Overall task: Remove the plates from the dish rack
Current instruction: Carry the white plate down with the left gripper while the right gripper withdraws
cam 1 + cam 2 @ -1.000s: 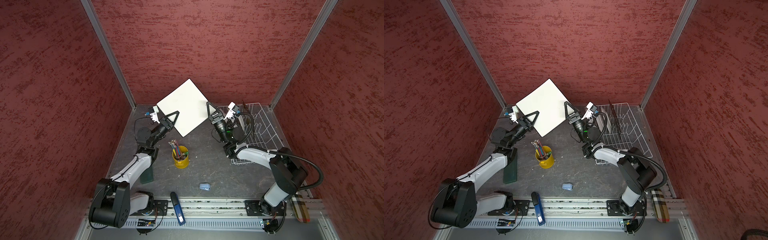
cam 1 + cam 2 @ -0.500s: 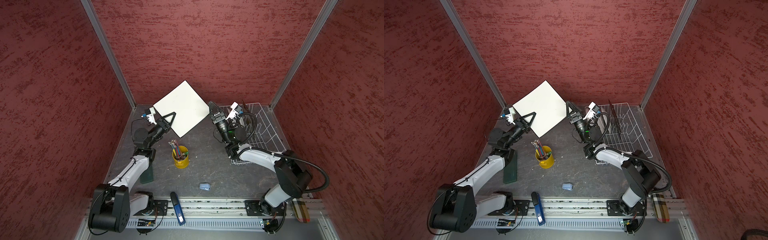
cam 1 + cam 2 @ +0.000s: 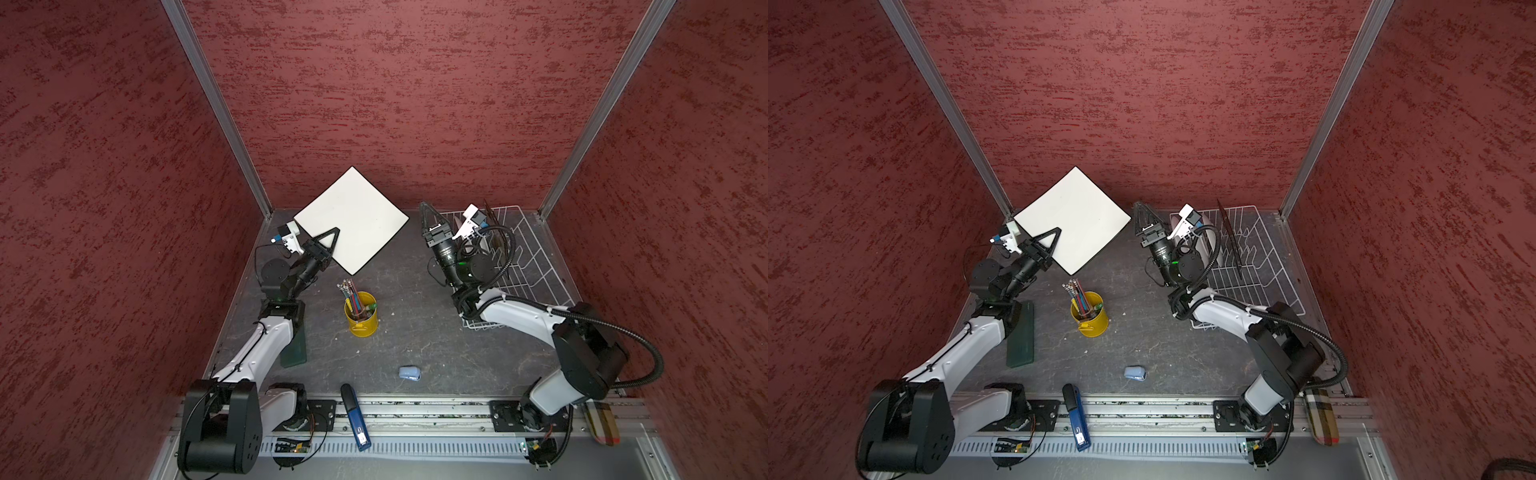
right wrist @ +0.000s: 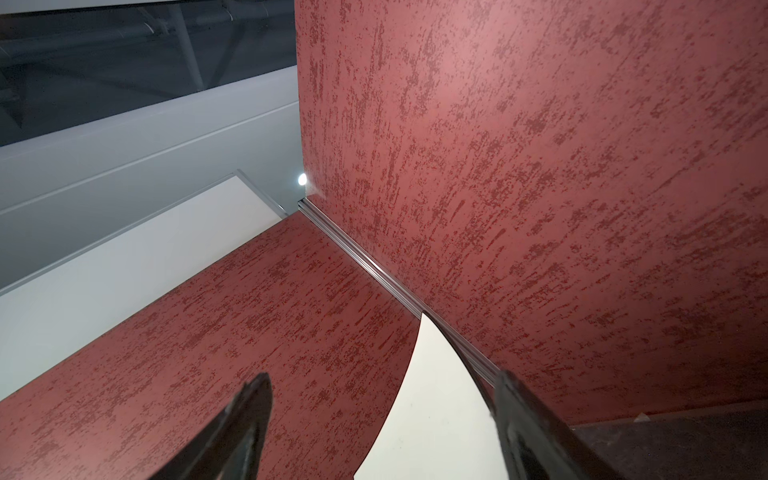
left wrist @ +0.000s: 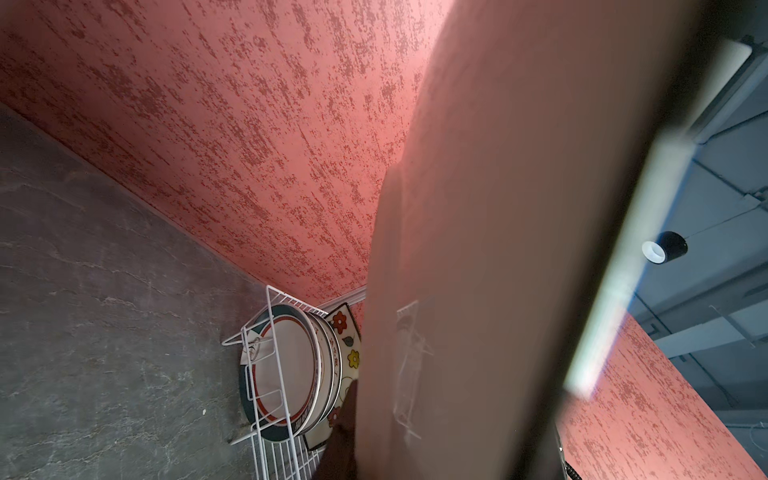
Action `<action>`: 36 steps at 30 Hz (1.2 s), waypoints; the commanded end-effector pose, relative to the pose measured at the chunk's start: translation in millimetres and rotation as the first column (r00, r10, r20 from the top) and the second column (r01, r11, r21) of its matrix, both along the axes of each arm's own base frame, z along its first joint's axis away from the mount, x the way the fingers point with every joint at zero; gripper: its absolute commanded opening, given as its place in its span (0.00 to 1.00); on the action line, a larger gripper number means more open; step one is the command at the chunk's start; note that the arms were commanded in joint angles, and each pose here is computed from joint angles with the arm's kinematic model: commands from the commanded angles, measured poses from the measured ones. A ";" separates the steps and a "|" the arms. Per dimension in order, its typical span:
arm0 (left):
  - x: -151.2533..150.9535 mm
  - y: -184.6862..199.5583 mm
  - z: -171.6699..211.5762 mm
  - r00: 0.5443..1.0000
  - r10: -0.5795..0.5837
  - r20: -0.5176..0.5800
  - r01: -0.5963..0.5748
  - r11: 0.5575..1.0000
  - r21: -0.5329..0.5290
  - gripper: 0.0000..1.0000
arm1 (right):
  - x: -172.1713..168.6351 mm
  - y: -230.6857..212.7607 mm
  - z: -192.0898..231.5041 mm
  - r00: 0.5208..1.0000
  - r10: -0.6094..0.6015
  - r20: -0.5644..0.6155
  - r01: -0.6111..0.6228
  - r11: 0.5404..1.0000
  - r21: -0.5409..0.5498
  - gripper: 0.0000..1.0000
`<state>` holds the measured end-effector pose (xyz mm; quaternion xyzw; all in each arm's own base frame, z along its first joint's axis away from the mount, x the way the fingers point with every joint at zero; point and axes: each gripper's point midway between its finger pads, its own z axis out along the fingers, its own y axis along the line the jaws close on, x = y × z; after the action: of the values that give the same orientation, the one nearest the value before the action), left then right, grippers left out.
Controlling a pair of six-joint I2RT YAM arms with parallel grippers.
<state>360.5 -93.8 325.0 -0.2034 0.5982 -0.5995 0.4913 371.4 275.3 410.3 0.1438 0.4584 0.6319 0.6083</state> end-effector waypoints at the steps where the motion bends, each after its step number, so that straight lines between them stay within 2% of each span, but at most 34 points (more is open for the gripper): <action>1: -15.7 21.1 50.2 0.980 0.086 0.177 -0.078 0.996 -0.049 0.00 | -5.0 -1.8 9.2 1.000 0.003 0.010 -0.003 1.000 0.015 0.84; 8: -7.1 54.3 39.5 0.972 0.186 0.141 -0.181 0.982 -0.049 0.00 | -4.7 2.8 5.9 1.000 0.013 -0.006 -0.013 1.000 -0.026 0.84; 13: -1.1 80.1 29.7 0.957 0.266 0.114 -0.265 0.964 -0.021 0.00 | -0.5 10.9 6.1 0.999 0.010 -0.040 -0.015 0.994 -0.110 0.85; 19: 5.6 108.3 6.4 0.923 0.381 0.059 -0.384 0.923 0.041 0.00 | 4.3 22.4 0.1 0.995 0.005 -0.099 -0.030 0.969 -0.247 0.87; 23: 6.4 124.3 -9.5 0.891 0.453 0.021 -0.453 0.889 0.062 0.00 | 3.9 28.7 -6.3 0.991 0.025 -0.131 -0.063 0.954 -0.293 0.87; 26: 9.5 133.4 -22.7 0.872 0.489 -0.022 -0.486 0.871 0.073 0.00 | 4.0 31.6 -10.0 0.988 0.033 -0.149 -0.079 0.947 -0.312 0.87; 31: 18.5 150.2 -61.3 0.821 0.538 -0.189 -0.540 0.840 0.047 0.00 | 1.3 30.1 -10.7 0.987 0.030 -0.155 -0.080 0.942 -0.326 0.86; 36: 25.7 159.6 -78.8 0.786 0.567 -0.247 -0.574 0.817 0.048 0.00 | 0.2 24.5 -14.3 0.988 0.005 -0.157 -0.059 0.938 -0.342 0.87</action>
<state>379.2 53.1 197.0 -0.4763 0.6119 -0.3827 0.5023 381.6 303.4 377.8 0.0868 0.6225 0.5340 0.5656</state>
